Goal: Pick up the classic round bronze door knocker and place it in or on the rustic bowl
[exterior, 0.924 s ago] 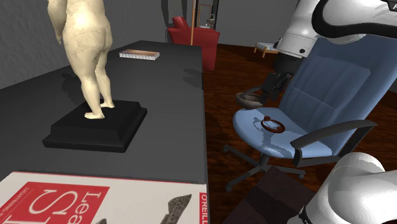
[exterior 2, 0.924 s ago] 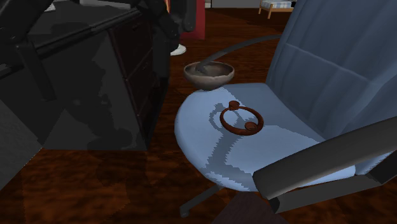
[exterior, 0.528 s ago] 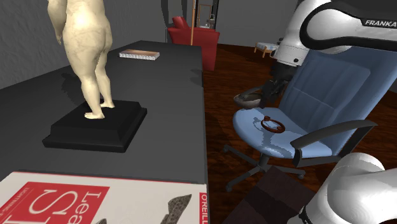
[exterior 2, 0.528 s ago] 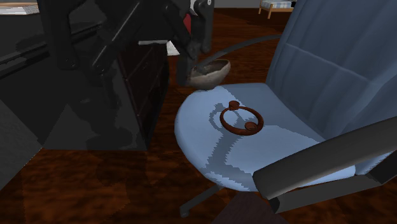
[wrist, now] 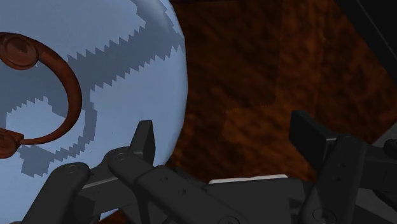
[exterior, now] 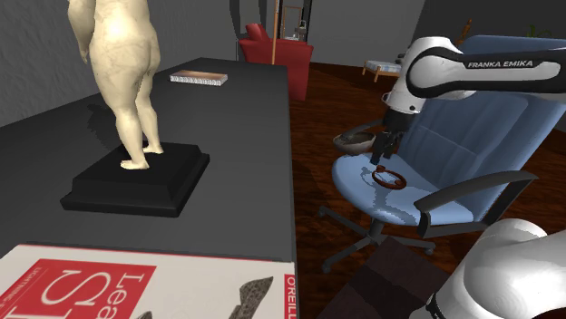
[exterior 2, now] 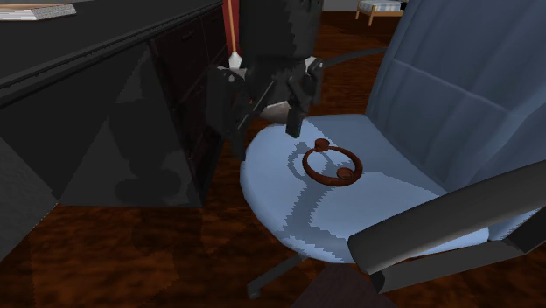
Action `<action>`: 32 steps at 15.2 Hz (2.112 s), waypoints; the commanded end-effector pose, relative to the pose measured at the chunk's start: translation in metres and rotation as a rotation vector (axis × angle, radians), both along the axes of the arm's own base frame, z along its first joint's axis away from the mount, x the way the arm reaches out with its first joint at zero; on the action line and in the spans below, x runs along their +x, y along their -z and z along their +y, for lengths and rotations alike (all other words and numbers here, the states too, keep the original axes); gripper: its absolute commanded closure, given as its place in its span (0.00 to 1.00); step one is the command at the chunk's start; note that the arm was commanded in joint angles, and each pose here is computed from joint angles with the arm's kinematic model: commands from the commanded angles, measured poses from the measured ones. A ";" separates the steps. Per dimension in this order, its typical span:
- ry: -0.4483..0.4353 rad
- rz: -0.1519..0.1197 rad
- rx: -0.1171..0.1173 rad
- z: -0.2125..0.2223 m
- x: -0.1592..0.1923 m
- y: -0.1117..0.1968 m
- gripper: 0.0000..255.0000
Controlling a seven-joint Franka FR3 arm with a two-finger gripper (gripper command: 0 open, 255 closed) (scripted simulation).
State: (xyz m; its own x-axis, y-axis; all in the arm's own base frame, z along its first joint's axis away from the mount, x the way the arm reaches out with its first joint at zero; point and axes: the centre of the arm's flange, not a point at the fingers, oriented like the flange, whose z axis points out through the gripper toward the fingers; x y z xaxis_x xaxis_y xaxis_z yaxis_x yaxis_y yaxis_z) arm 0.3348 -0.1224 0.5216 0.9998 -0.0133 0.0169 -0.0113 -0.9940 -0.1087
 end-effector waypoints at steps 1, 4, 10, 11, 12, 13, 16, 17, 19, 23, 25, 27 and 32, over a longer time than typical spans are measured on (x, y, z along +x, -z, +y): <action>0.001 0.009 -0.008 -0.020 0.003 0.018 0.00; 0.003 0.023 -0.018 -0.049 0.010 0.043 0.00; 0.007 0.051 -0.039 -0.108 0.023 0.091 0.00; 0.008 0.056 -0.042 -0.118 0.025 0.099 0.00; 0.009 0.061 -0.045 -0.127 0.027 0.107 0.00; 0.009 0.063 -0.047 -0.133 0.028 0.112 0.00; 0.009 0.063 -0.047 -0.132 0.027 0.128 0.00; 0.009 0.063 -0.047 -0.132 0.027 0.133 0.00; 0.009 0.063 -0.047 -0.131 0.026 0.143 0.00; 0.009 0.063 -0.047 -0.131 0.026 0.152 0.00; 0.009 0.063 -0.047 -0.131 0.026 0.152 0.00; 0.009 0.063 -0.047 -0.131 0.026 0.152 0.00; 0.009 0.064 -0.047 -0.131 0.026 0.151 1.00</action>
